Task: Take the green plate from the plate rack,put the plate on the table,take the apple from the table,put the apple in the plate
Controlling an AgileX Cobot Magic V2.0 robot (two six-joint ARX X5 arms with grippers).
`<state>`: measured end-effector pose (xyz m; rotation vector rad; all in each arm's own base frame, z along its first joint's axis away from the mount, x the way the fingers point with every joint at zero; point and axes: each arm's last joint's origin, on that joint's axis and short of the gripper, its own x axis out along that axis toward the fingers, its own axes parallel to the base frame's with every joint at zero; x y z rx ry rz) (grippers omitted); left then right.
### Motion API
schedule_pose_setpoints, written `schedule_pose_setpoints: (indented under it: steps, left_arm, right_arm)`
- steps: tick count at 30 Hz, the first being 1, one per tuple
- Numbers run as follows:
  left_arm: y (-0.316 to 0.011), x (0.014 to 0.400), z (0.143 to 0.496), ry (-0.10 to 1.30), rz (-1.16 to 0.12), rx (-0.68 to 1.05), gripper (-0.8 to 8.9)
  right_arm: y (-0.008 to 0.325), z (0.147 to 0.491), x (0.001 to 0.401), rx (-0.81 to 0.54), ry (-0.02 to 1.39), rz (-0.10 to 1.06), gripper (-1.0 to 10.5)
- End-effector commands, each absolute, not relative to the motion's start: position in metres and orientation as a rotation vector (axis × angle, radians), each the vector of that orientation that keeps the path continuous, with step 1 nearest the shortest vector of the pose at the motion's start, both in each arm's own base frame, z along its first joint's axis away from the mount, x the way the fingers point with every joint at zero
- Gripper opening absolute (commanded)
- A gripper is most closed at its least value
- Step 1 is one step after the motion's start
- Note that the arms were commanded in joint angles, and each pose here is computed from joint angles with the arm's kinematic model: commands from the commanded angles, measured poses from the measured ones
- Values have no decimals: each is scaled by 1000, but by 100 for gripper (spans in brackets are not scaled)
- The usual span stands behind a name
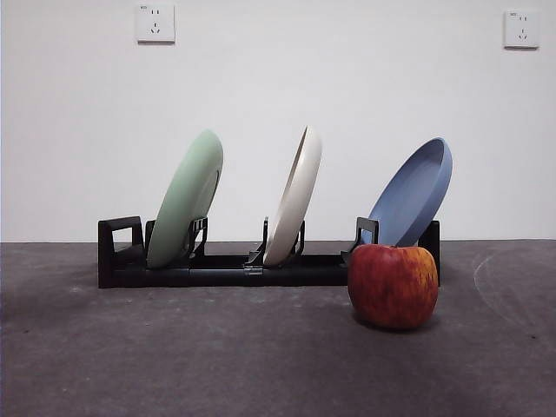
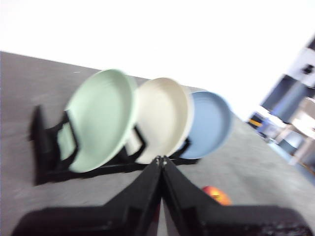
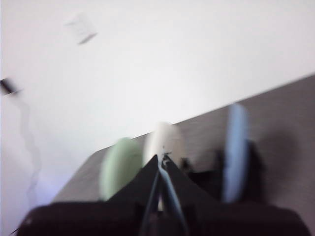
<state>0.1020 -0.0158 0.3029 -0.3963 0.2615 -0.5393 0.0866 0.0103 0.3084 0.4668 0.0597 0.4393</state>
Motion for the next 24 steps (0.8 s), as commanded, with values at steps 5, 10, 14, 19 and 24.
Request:
schedule_pose_setpoints:
  steps: [5,10,14,19,24]
  left_arm:
    - [-20,119,364,362,-717,-381,-5]
    - [-22,134,403,441,-780,-323,-6]
    - [-27,152,423,516,-794,-272,-6]
    - [-41,180,429,609,-728,-192,-6]
    - [-66,212,416,699,-628,-97,-6]
  right_arm:
    - [17,372,110,455,152,761,-9]
    - [20,412,137,468,235,940,-9]
    - [26,428,160,446,329,953,-9]
    - [45,428,189,343,491,840,-9]
    - [80,417,214,197,632,718,-8]
